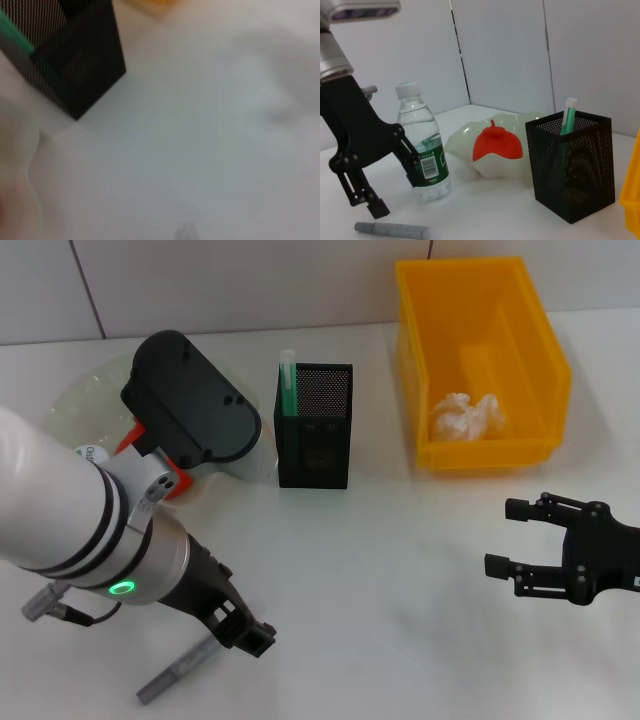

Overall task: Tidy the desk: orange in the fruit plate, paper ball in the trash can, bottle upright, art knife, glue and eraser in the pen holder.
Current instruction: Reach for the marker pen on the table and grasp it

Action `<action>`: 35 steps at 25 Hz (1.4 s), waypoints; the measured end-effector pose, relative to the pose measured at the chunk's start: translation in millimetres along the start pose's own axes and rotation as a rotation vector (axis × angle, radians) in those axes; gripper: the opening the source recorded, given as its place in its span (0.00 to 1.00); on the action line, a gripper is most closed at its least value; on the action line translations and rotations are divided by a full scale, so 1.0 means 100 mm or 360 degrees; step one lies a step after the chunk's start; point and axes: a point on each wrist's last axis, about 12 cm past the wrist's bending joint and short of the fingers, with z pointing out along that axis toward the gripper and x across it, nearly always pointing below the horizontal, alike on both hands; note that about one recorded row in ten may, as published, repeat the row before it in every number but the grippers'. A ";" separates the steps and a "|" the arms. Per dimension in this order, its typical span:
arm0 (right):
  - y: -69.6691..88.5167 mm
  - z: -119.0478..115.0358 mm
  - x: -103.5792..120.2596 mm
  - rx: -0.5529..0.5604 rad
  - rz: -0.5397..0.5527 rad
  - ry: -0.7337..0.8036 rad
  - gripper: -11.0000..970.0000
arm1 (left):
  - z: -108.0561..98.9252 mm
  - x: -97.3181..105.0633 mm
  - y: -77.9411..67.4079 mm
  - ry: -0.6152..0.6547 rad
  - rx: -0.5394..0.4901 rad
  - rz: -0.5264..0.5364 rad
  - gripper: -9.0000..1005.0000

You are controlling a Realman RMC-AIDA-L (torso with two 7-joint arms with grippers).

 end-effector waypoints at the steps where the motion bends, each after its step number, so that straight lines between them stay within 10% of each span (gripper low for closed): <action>1: 0.00 0.00 0.00 0.0001 -0.0002 0.0000 0.87 | 0.02 0.00 0.01 0.0014 0.0002 -0.0021 0.79; 35: 0.15 0.04 0.00 -0.0216 -0.0108 -0.0007 0.87 | 0.34 0.03 0.09 0.0138 0.0004 -0.0101 0.79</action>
